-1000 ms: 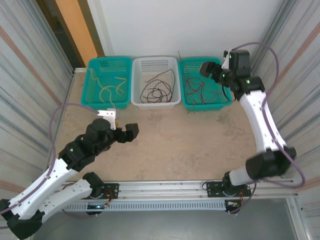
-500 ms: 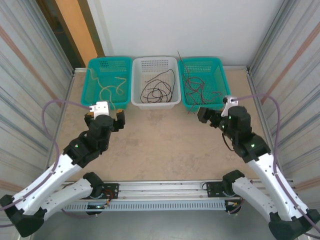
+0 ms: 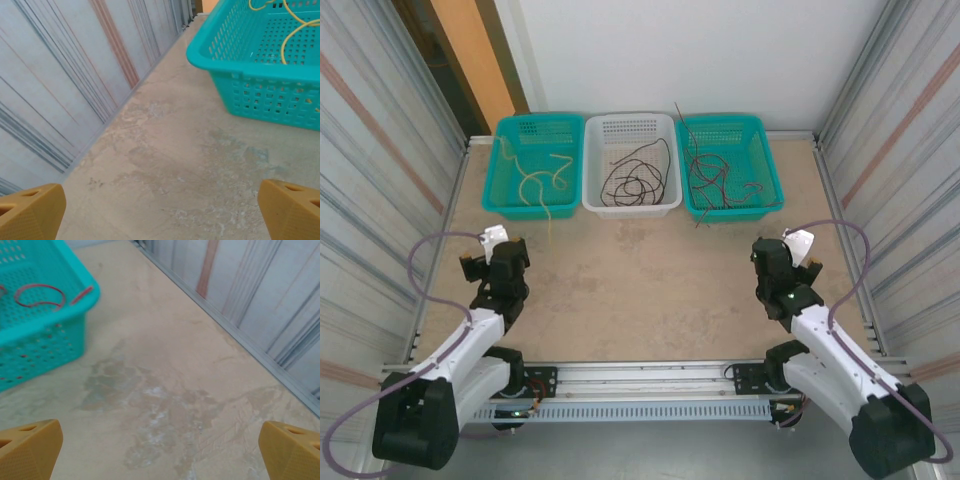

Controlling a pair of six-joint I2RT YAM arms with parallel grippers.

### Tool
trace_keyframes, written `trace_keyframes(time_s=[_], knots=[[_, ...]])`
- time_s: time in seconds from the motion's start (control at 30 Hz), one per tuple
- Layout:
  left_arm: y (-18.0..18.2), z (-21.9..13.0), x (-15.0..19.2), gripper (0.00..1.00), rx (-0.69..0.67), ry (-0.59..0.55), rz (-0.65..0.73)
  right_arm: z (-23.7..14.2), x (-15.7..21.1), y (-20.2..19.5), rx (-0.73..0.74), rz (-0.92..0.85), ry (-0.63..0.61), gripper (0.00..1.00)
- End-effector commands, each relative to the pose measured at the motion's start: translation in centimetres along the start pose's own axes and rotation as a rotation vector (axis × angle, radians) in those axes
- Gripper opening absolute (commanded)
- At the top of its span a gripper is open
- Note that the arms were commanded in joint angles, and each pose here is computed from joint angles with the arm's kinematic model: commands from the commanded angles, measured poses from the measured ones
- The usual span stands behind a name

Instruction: Untangle the cables

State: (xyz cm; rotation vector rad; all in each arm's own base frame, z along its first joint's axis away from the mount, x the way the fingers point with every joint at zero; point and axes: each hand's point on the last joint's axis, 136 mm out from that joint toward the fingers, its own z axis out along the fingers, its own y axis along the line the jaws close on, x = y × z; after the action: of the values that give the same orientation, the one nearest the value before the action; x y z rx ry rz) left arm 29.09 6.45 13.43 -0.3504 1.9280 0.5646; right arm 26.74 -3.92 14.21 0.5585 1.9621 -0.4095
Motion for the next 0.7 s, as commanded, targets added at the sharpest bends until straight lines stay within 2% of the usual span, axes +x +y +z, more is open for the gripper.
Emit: trace_keyframes(time_s=[0.0, 0.1, 0.2, 0.3, 0.4, 0.5, 0.57, 0.63, 0.67], knots=[[-2.5, 0.4, -4.0, 0.99, 0.16, -0.159, -0.119, 0.6, -3.4, 0.6, 0.01, 0.045, -0.147, 0.99], [-2.7, 1.3, -3.6, 0.99, 0.19, -0.154, -0.143, 1.9, -3.6, 1.4, -0.002, -0.026, -0.155, 0.99], [-1.5, 2.6, -3.4, 0.99, 0.19, -0.151, -0.226, 3.3, -2.6, 2.6, -0.059, -0.093, -0.165, 0.99], [-0.7, 4.0, -3.2, 0.99, 0.234, -0.146, -0.343, 5.5, -0.5, 3.0, -0.175, -0.007, -0.117, 0.99], [-2.2, 4.3, -3.8, 0.99, 0.338, -0.131, -0.309, 6.0, -1.0, 4.5, -0.287, 0.001, -0.183, 0.99], [-3.8, 4.0, -3.2, 0.99, 0.403, -0.131, -0.244, 6.6, -0.9, 7.2, -0.38, -0.116, -0.193, 0.99], [-5.6, 3.6, -2.1, 0.99, 0.406, -0.137, -0.152, 7.6, 0.7, 8.5, -0.447, -0.153, -0.197, 0.99], [-5.9, 3.8, -1.8, 0.99, 0.361, -0.157, -0.139, 8.3, 0.4, 9.0, -0.439, -0.153, -0.26, 0.99], [-6.3, 3.9, -1.4, 0.99, 0.352, -0.169, -0.125, 8.5, 0.7, 9.1, -0.442, -0.165, -0.208, 0.99]])
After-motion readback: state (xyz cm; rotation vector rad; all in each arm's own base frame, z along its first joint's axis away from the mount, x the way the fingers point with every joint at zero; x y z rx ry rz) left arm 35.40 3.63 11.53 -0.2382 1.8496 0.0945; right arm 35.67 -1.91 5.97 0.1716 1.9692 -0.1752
